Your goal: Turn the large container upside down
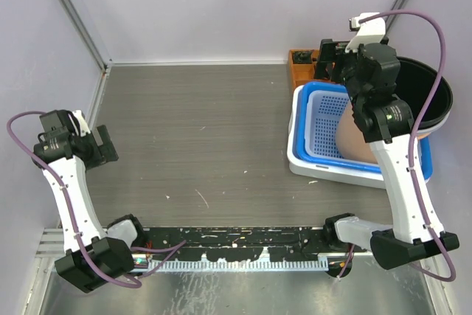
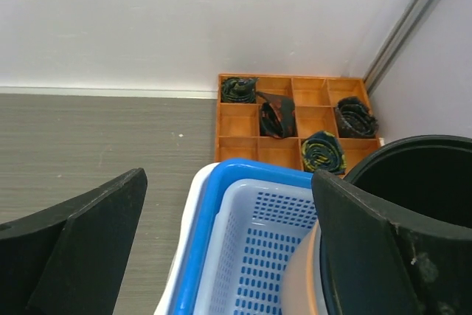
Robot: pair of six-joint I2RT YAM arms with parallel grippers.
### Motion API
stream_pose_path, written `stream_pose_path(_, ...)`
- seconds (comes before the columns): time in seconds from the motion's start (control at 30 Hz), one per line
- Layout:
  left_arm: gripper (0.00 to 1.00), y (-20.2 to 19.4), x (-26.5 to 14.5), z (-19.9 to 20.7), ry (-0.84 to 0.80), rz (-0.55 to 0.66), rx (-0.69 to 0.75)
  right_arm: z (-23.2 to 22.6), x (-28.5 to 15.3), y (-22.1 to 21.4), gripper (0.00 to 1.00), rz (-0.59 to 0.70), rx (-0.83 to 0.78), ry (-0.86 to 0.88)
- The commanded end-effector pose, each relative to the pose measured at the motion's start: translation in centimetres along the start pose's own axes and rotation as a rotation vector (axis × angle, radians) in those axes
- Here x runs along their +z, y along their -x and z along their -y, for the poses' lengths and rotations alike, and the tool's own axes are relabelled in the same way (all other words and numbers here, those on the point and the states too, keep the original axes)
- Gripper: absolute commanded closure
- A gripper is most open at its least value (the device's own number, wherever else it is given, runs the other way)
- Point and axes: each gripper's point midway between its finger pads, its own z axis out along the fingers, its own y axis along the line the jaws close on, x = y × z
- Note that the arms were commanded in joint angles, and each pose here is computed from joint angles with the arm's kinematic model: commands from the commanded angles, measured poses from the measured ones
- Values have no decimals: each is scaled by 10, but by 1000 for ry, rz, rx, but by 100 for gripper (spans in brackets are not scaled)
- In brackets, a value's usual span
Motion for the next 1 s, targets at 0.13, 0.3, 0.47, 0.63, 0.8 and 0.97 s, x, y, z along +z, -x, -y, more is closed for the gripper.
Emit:
stream_pose_path(0.13,1,10,-5,8,-50,54,10,-22,-31,30,1,108,-163,239)
stream_pose_path(0.3,1,9,-7,6,-39,63,10,60,-34,44,8,80,-410,-119)
stream_pose_path(0.47,1,10,-14,11,-63,93,21,89,-44,-2,0,-40,-374,-30)
stream_pose_path(0.63,1,9,-14,15,-87,93,28,48,-47,-25,0,-144,-297,220)
stream_pose_path(0.8,1,10,-14,16,-93,89,30,34,-37,-17,0,-228,-260,330)
stream_pose_path(0.97,1,9,-19,18,-101,114,36,66,-12,-40,0,-284,-263,153)
